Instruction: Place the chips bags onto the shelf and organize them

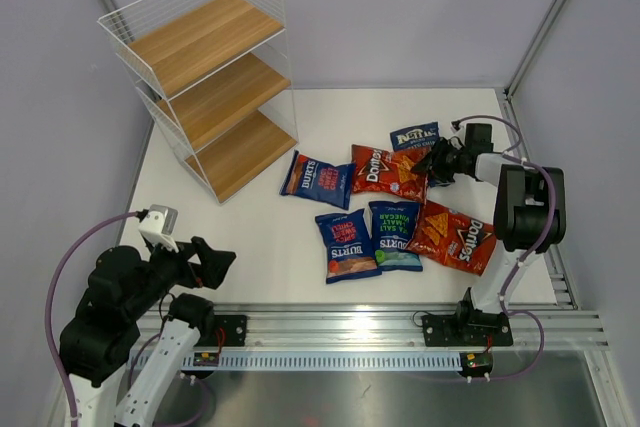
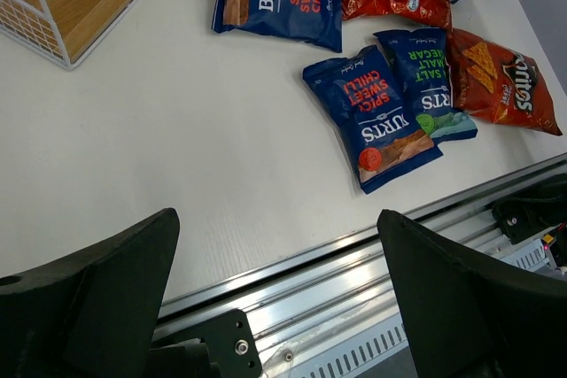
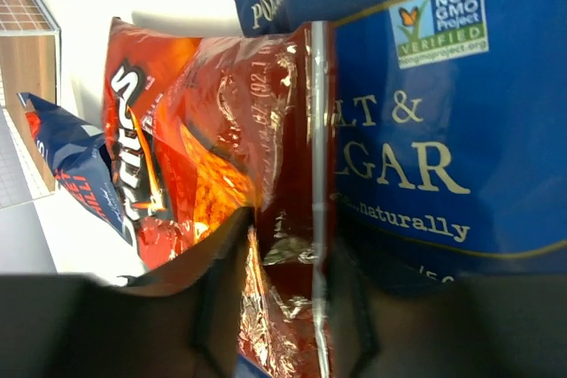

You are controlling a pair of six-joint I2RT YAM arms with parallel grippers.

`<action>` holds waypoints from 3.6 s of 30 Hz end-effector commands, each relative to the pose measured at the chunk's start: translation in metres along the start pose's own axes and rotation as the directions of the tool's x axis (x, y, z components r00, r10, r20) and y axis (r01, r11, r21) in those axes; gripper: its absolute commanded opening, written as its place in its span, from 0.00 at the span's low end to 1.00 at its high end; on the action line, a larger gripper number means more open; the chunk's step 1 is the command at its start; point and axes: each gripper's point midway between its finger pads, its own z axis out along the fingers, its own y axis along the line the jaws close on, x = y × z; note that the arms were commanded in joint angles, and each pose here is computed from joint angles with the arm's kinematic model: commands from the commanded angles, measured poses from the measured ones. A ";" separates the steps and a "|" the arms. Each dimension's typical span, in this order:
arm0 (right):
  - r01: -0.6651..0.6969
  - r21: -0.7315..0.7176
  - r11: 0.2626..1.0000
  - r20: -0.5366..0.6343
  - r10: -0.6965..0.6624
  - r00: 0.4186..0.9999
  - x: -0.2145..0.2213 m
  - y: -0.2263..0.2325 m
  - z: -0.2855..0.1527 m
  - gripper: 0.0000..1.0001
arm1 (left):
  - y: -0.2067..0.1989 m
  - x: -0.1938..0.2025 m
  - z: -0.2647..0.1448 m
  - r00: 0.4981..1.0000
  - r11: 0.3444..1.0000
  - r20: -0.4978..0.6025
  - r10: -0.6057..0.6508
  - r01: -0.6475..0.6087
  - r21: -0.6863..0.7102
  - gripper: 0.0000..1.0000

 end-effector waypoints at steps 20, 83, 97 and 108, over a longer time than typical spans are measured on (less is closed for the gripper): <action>0.153 -0.046 0.987 0.384 -0.124 0.915 -0.072 0.141 -0.163 0.00 | -0.047 -0.039 0.014 0.987 0.966 0.112 -0.112 0.082 0.247 0.99; 0.680 -0.696 0.230 0.540 -0.457 0.707 0.127 0.398 -0.474 0.00 | -0.320 -0.183 -0.080 0.857 -0.089 -0.092 -0.507 0.054 0.995 0.61; 0.681 -0.685 0.260 0.540 -0.446 0.714 0.122 0.398 -0.471 0.28 | -0.298 -0.181 -0.028 0.852 0.294 0.053 -0.521 0.121 0.948 0.15; 0.689 -0.655 0.312 0.551 -0.427 0.717 0.111 0.393 -0.458 0.76 | -0.277 -0.198 -0.034 0.837 0.395 0.124 -0.533 0.117 0.911 0.00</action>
